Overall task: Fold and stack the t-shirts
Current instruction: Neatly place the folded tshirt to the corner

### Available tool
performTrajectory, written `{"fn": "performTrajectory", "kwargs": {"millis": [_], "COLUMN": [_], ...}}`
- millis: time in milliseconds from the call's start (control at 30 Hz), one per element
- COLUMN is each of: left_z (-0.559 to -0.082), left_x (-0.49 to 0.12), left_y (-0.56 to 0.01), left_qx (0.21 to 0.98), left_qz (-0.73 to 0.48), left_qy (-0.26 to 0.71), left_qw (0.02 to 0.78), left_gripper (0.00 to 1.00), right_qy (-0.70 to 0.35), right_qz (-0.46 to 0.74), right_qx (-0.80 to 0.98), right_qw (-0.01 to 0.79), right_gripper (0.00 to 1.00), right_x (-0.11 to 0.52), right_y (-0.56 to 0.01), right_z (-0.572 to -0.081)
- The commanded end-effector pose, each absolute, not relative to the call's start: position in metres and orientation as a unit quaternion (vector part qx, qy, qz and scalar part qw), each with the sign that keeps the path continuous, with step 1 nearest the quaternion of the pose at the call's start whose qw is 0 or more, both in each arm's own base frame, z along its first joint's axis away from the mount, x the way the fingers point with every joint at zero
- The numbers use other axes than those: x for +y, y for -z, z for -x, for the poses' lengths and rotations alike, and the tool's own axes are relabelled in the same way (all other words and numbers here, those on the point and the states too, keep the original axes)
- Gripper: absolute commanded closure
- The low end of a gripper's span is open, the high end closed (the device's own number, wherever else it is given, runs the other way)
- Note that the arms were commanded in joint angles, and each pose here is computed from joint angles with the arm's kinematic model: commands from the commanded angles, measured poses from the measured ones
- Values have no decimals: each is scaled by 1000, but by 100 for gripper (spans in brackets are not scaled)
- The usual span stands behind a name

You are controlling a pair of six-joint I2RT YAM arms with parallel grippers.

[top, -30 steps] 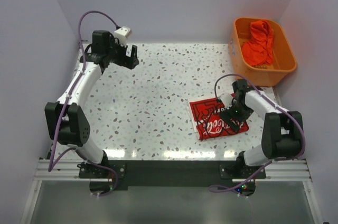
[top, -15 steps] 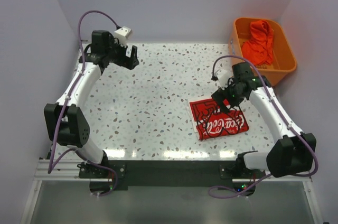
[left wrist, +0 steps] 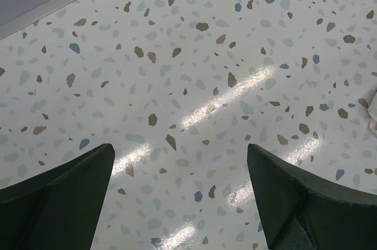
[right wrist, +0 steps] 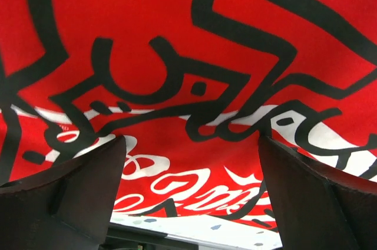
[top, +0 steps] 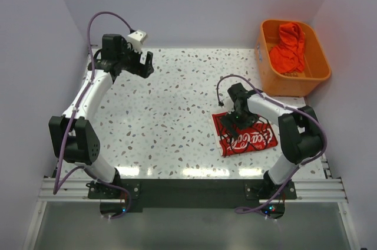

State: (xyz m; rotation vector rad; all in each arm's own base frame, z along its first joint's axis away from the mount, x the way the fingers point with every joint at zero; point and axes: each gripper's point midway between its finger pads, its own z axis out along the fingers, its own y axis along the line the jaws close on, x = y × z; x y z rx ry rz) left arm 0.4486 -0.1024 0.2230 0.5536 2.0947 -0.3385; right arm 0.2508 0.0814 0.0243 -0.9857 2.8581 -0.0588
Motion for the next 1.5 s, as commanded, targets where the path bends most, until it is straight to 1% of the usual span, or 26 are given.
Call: {"fn": "performTrajectory", "kwargs": {"millis": [0,167,333,767,1133,1200,1467], "left_z": [-450,-457,-461,-475,-483,-484,-485], "left_x": [-94,-90,-86,-87,-91,-92,-92], "left_y": [-247,-251,-250,-252,-255,-257,-258], "left_qx": [835,831,830,828,831,831,833], "left_qz": [-235,-238,-241,-241,-228,-224,-217], "left_qy": [114,101,94,99,114,117,121], "left_qw": [485,493,494,497,495,495,494], "left_gripper": [0,0,0,0,0,0,0], "right_qy": [62,76,73,87,110,119,127], "right_qz": [315,320,292,262,192,199,204], "right_qx": [946,944,954,961,975,972,970], "right_qw": [53,35,21,15,21,34,28], "right_gripper": [2,2,1,1,1,1,1], "right_x": [71,54,24,-42,-114,-124,-164], "right_y": [-20,-10,-4,-4,-5,-6,-5], "right_z": [-259,-253,-248,-222,-237,-244,-255]}}
